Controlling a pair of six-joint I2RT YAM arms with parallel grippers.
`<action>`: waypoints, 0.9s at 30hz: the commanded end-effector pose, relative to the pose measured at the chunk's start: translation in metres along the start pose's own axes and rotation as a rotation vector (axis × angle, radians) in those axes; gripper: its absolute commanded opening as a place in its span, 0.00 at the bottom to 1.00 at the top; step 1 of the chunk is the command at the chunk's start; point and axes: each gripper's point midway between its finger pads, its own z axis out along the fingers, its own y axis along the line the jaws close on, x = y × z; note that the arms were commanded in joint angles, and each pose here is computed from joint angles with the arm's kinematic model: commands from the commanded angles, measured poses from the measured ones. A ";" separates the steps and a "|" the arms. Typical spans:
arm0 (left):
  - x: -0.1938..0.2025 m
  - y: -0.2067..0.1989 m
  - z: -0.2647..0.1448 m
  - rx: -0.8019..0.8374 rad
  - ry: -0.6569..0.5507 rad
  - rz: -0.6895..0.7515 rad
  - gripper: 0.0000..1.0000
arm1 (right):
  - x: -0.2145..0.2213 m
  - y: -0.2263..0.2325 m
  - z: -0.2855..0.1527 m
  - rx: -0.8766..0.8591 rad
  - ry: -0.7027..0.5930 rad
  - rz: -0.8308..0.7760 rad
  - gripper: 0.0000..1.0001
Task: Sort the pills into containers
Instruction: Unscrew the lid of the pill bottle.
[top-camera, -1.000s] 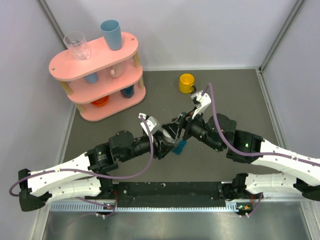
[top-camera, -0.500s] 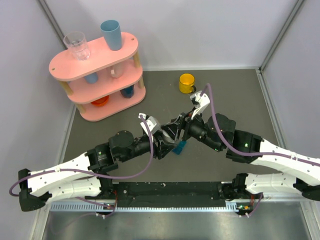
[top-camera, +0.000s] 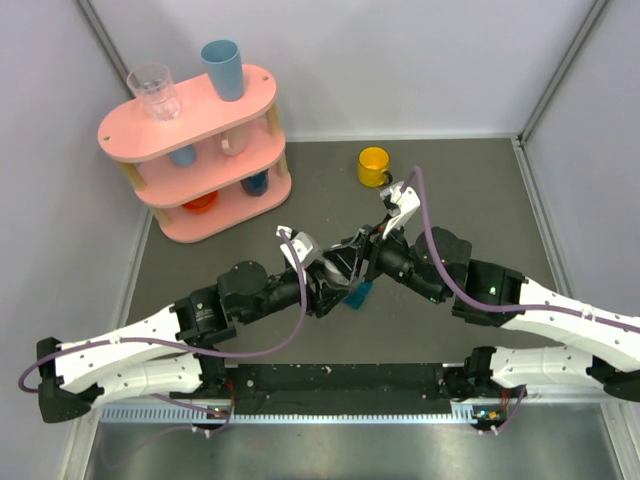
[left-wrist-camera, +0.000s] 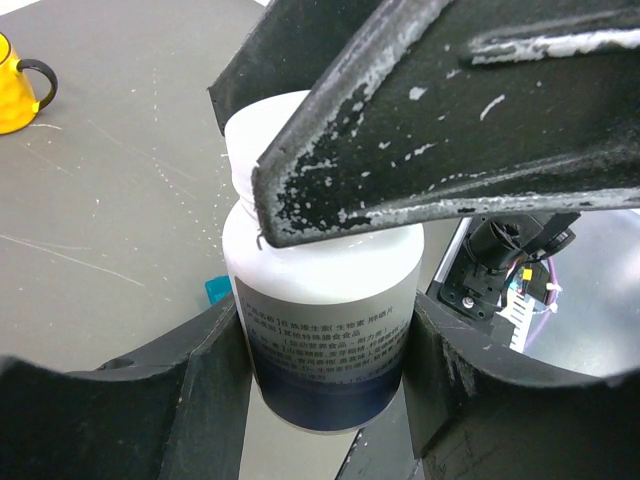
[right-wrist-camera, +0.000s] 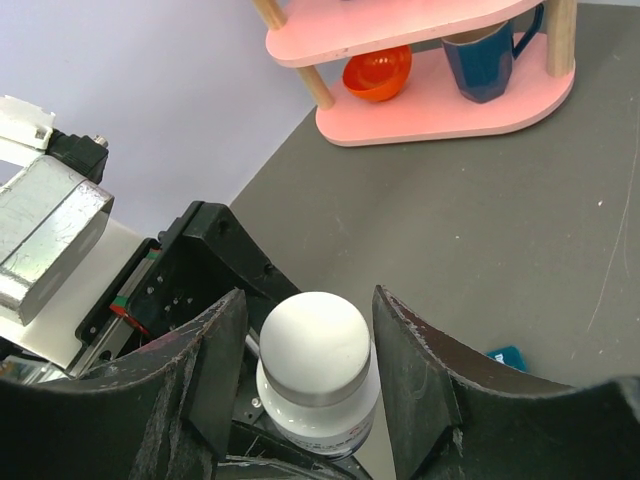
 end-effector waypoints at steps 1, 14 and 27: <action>-0.032 -0.004 -0.003 0.005 -0.093 0.001 0.00 | -0.010 0.009 -0.002 -0.028 -0.025 0.026 0.53; -0.033 -0.003 -0.004 0.000 -0.097 -0.001 0.00 | -0.007 0.009 -0.001 -0.032 -0.019 0.029 0.47; -0.034 -0.001 -0.006 -0.011 -0.105 -0.007 0.00 | -0.003 0.012 -0.001 -0.047 -0.002 0.026 0.28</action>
